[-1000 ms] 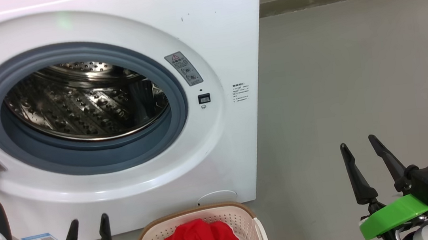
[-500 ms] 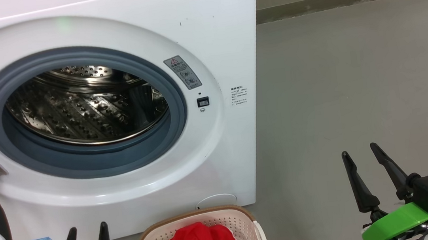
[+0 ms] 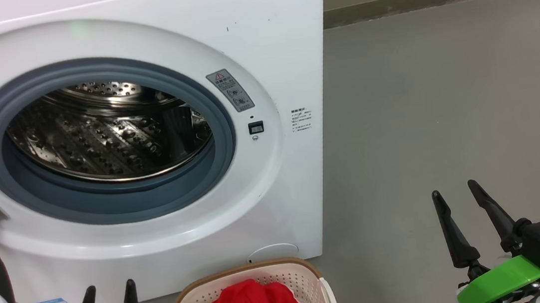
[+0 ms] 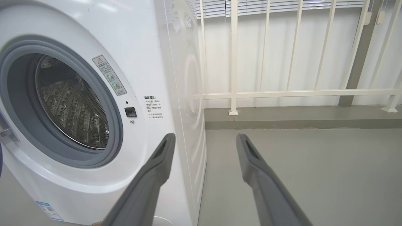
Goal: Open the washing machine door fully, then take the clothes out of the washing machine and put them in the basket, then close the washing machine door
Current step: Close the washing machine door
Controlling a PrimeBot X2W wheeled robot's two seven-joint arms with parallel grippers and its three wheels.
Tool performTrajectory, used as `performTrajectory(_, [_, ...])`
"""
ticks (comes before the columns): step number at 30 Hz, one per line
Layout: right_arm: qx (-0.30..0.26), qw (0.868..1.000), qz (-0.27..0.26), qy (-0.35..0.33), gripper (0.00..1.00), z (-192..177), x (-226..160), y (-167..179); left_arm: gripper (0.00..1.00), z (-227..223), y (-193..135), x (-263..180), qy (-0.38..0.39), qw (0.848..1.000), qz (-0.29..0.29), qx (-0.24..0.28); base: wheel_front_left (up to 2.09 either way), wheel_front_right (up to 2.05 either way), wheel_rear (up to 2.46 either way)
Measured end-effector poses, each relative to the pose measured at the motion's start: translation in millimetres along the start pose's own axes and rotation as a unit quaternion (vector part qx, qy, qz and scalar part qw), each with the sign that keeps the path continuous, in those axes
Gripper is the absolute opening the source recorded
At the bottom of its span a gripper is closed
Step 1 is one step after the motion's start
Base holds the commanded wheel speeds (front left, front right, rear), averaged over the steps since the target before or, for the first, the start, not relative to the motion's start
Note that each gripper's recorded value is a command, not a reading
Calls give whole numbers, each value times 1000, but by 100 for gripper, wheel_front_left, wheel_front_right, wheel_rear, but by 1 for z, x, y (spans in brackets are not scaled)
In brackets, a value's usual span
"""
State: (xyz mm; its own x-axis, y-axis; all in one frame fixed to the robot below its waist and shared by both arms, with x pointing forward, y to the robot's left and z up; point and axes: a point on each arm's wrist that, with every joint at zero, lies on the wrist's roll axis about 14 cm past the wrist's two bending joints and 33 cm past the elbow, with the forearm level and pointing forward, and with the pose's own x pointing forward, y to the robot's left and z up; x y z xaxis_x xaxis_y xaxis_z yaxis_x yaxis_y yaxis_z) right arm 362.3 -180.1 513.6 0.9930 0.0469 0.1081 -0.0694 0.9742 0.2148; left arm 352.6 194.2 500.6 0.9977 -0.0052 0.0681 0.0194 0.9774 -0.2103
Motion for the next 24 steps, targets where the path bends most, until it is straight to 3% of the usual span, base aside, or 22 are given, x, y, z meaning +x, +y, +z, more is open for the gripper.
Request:
performTrajectory(7, [0, 1000, 0, -1, 100, 0, 0, 0, 100, 1, 0, -1, -1, 1000, 1, 0, -98, 98, 0])
performTrajectory(17, [1, 1000, 3, 3, 100, -2, 1, 2, 100, 1, 0, -2, -3, 1000, 4, -11, -186, 190, -4])
performTrajectory(24, [1, 1000, 5, 8, 100, -6, 3, 4, 100, 4, 2, -3, -7, 1000, 7, -13, -118, 118, 0])
